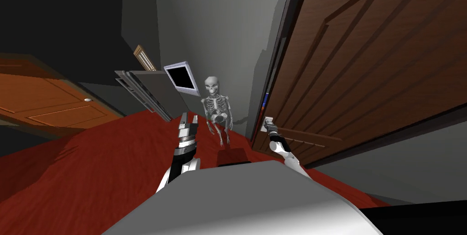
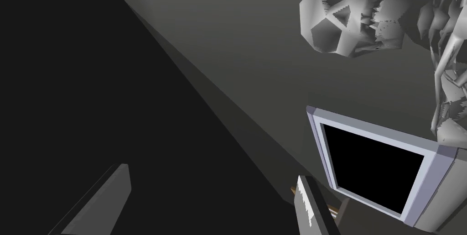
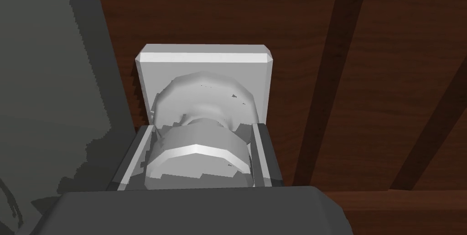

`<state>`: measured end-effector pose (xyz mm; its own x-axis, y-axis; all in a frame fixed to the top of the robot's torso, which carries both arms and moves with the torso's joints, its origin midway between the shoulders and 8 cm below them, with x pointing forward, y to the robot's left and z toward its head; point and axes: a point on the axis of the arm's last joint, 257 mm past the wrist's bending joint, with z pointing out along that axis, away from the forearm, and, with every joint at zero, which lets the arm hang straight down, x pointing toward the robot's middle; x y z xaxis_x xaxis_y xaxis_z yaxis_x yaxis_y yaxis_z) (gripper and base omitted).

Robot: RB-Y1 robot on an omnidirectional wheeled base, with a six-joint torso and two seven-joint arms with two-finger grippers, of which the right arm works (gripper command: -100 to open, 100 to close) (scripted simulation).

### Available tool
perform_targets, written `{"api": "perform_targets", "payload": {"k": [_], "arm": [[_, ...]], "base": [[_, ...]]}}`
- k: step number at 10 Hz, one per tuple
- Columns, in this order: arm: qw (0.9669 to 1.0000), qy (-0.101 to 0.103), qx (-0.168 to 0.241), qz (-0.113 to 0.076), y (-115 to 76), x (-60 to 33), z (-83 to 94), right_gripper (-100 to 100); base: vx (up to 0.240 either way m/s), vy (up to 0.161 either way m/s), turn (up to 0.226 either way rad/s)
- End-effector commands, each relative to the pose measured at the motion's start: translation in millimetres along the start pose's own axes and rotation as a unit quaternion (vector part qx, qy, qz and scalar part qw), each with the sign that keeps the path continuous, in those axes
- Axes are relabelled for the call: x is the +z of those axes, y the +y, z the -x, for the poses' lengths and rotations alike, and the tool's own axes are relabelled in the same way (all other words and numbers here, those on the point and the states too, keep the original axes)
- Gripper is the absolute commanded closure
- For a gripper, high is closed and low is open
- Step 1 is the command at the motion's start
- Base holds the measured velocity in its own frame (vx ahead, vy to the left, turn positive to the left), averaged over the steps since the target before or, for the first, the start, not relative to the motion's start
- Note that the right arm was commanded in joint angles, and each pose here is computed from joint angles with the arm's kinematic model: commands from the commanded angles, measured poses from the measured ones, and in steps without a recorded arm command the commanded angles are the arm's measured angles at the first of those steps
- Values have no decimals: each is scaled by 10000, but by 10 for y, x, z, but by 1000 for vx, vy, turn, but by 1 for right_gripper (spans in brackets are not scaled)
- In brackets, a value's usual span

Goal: Pull the door open

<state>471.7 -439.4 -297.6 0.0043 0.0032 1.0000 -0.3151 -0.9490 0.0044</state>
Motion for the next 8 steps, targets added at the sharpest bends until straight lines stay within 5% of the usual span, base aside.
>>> {"api": "perform_targets", "payload": {"k": [1,8], "arm": [[10000,0,0,0,0,0,0,100],[9991,16,15,-425,-128,-158,-12,100]], "base": [[-89,-8,35],[-246,-44,139]]}}
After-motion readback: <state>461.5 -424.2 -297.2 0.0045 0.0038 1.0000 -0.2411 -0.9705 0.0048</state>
